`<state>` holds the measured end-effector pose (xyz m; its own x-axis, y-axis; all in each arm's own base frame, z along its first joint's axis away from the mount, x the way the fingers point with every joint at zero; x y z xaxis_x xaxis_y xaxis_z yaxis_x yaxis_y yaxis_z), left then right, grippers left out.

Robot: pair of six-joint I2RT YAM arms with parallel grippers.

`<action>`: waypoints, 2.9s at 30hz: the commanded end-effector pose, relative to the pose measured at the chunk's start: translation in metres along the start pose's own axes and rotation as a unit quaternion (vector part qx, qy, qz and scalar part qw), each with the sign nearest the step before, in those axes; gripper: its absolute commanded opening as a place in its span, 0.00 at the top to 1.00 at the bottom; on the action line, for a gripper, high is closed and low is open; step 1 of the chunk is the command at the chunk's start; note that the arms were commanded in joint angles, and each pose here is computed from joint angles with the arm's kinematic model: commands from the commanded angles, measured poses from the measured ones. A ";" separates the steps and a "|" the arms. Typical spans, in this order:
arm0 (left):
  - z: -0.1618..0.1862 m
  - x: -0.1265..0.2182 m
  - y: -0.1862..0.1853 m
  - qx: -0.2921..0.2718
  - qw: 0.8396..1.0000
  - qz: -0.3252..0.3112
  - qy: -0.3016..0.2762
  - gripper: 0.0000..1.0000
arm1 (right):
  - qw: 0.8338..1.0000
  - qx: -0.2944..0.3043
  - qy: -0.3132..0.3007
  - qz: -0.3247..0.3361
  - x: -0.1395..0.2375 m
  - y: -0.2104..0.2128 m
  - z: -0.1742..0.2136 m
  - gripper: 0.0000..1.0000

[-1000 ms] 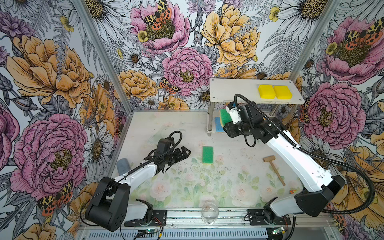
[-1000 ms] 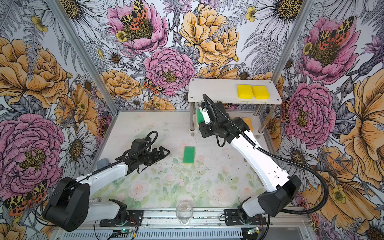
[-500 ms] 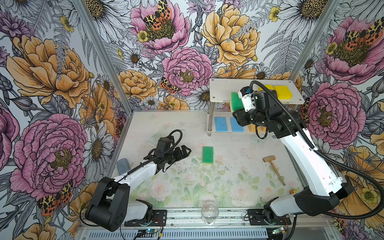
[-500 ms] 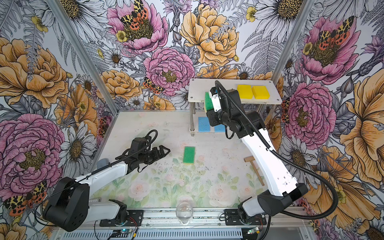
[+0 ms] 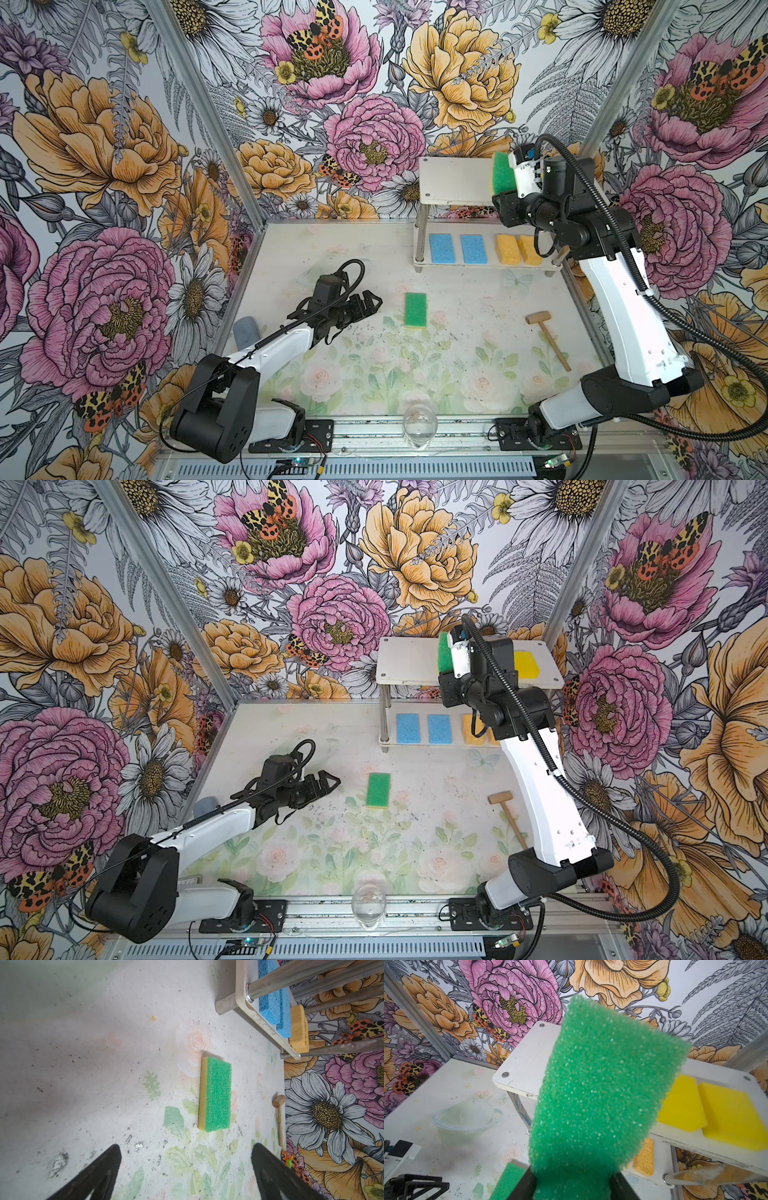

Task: Place and organize the cleaning sponges onto the shelf
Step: 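Lower the sponge onto the top shelf beside the yellow sponges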

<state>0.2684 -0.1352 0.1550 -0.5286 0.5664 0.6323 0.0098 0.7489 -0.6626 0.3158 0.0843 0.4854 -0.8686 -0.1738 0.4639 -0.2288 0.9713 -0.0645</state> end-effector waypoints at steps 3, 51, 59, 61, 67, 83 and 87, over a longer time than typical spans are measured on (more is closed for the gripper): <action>-0.003 0.005 -0.004 -0.007 1.000 0.012 -0.009 0.01 | 1.000 0.006 -0.002 0.027 -0.011 -0.018 -0.009 0.53; 0.000 0.009 0.002 -0.001 1.000 0.002 -0.013 0.01 | 0.998 -0.023 0.048 0.015 -0.117 -0.043 -0.008 0.47; 0.001 0.009 0.003 0.000 1.000 0.000 -0.012 0.01 | 0.998 -0.019 0.058 0.020 -0.126 -0.045 -0.003 0.46; 0.000 0.009 0.003 0.000 1.000 0.001 -0.012 0.01 | 0.998 -0.019 0.060 0.021 -0.128 -0.045 -0.003 0.46; -0.001 0.008 0.004 0.002 1.000 0.000 -0.012 0.01 | 0.998 -0.018 0.061 0.027 -0.128 -0.046 -0.002 0.44; -0.003 0.004 0.002 0.003 1.000 0.002 -0.007 0.01 | 0.997 -0.011 0.071 0.033 -0.137 -0.048 0.002 0.35; -0.004 0.002 0.001 0.003 1.000 0.001 -0.006 0.01 | 0.997 -0.008 0.073 0.036 -0.138 -0.049 0.003 0.33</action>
<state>0.2654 -0.1324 0.1543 -0.5282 0.5622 0.6364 0.0021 0.7503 -0.6611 0.4417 0.0653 0.4205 -0.8004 -0.1091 0.5894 -0.1786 0.9820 -0.0607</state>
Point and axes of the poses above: each gripper's point midway between its finger pads, its own x axis back along the fingers, its own y axis along the line the jaws close on, z = x × y, the point moved 8 cm from there along x, back along the fingers, and after that the axes turned 1 degree about -x, right-handed, at the moved point
